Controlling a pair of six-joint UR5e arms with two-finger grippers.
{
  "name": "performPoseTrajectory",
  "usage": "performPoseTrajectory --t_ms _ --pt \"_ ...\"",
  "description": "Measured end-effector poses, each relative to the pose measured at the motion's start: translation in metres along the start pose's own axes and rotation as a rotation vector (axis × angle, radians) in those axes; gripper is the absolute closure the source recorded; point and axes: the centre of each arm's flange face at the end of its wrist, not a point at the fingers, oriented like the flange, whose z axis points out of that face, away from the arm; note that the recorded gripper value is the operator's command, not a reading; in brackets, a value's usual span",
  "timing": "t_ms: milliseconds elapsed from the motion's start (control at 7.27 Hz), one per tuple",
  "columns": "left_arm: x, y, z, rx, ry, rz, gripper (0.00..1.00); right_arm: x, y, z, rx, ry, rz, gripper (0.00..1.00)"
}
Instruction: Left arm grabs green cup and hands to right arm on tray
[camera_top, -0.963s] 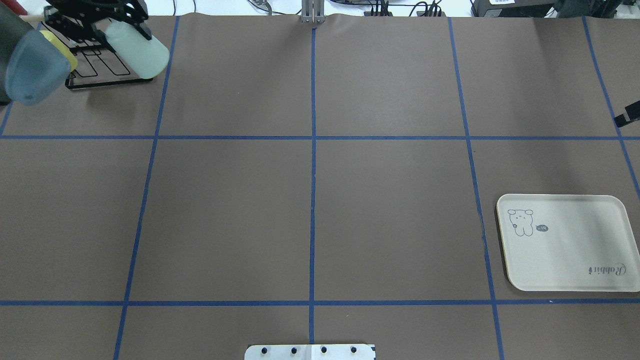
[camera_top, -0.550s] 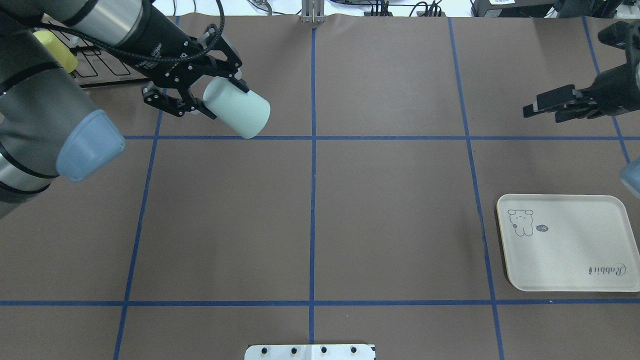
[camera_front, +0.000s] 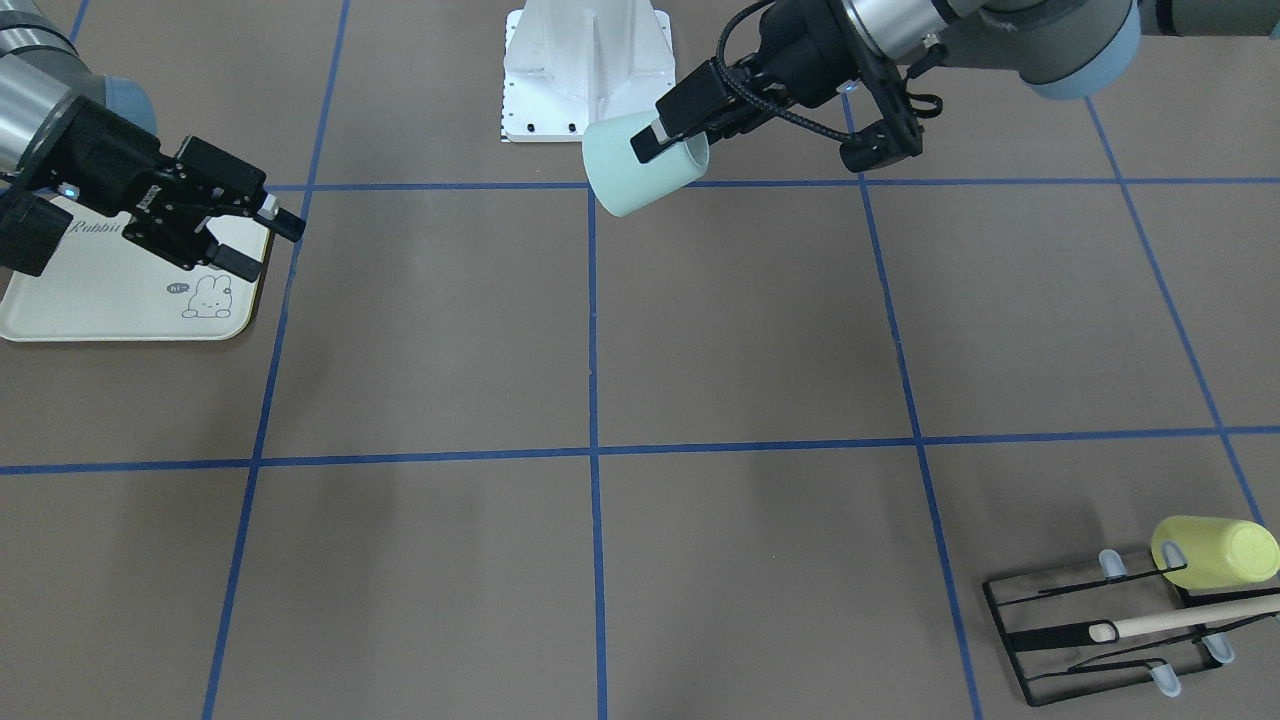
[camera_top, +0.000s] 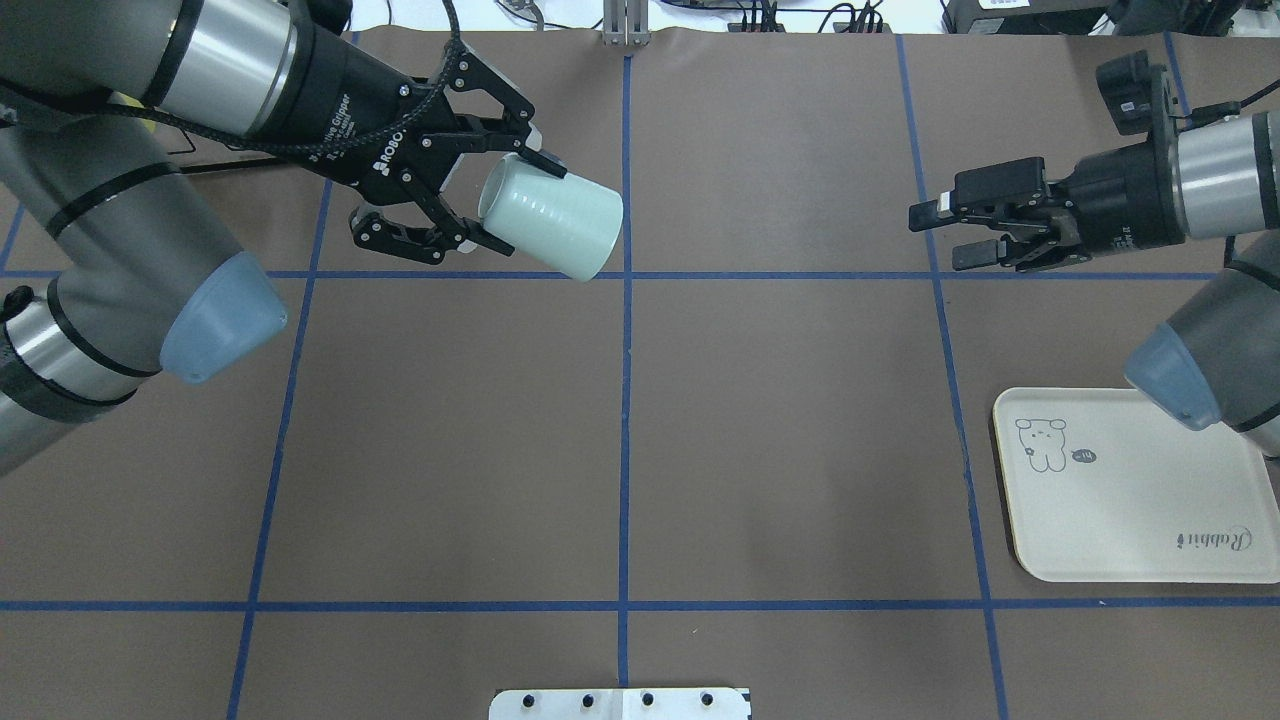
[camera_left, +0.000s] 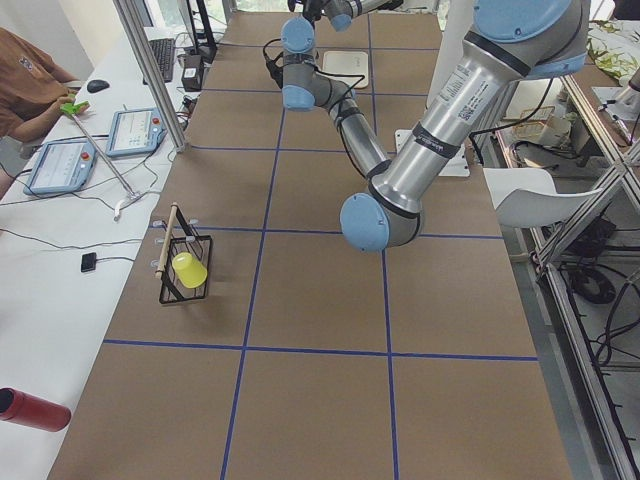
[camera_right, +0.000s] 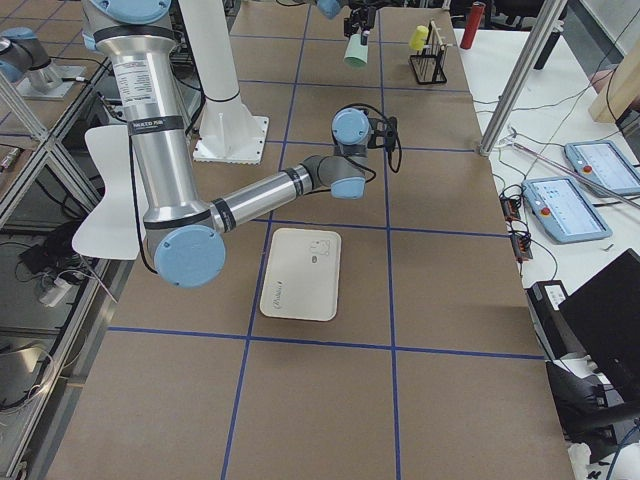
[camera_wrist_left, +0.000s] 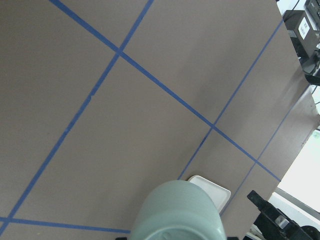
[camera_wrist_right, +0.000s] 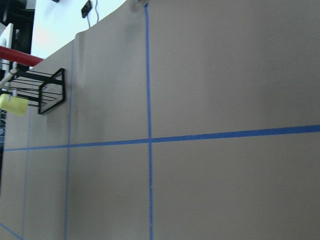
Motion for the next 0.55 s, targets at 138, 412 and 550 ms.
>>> performPoseTrajectory --t_ms 138,412,550 --pt "0.001 0.008 -0.003 -0.025 0.069 -0.063 1.0 -0.025 0.007 0.008 -0.025 -0.075 0.027 0.01" --pt "-0.002 0.03 0.001 -0.105 0.208 -0.185 1.0 -0.066 0.022 0.022 -0.067 -0.194 0.045 0.01" --pt "-0.004 0.04 0.002 -0.158 0.259 -0.242 1.0 -0.077 0.035 0.031 -0.068 -0.276 0.073 0.01"
